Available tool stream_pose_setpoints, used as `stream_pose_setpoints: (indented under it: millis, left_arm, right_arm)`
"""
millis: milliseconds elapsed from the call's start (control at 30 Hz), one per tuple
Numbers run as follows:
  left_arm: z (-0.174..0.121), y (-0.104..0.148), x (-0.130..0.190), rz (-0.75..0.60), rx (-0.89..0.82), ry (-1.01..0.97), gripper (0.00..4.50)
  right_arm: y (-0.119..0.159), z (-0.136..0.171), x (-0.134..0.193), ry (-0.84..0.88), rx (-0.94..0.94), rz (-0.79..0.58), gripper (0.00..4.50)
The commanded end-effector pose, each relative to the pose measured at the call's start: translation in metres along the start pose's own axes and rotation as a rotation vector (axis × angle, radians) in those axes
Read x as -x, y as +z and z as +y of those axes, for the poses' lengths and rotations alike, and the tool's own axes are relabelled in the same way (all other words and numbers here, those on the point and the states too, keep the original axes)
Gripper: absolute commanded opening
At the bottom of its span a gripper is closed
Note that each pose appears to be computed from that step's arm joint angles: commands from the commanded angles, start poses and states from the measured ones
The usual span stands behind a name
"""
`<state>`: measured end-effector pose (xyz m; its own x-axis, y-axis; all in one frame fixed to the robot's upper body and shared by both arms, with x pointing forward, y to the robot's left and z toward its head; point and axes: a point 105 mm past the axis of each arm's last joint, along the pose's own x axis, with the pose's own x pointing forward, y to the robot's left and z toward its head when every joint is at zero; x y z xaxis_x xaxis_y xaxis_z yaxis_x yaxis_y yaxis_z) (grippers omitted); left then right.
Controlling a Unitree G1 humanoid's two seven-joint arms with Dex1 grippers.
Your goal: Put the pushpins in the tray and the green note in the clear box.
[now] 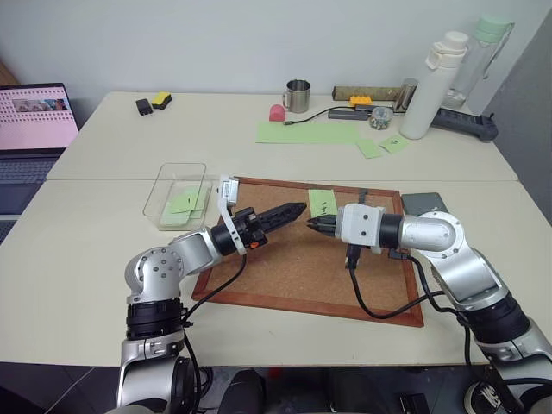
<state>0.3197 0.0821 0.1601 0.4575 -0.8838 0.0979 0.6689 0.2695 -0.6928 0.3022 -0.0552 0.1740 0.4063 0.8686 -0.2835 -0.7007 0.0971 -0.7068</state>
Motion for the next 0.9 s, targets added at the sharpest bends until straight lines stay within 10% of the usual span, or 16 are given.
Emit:
stream_pose_setpoints:
  millis: [33, 367, 900]
  left_arm:
    - [-0.008, 0.002, -0.009, 0.001, 0.012, -0.039, 4.43]
    - [-0.010, 0.007, -0.016, -0.021, 0.021, -0.059, 4.43]
    - [-0.016, 0.007, -0.016, -0.013, 0.013, -0.104, 1.69]
  right_arm:
    - [0.027, -0.008, -0.002, -0.014, 0.112, -0.070, 0.00]
    - [0.042, 0.001, -0.007, 0.016, 0.219, -0.126, 0.00]
    - [0.040, 0.003, -0.006, 0.016, 0.234, -0.128, 0.00]
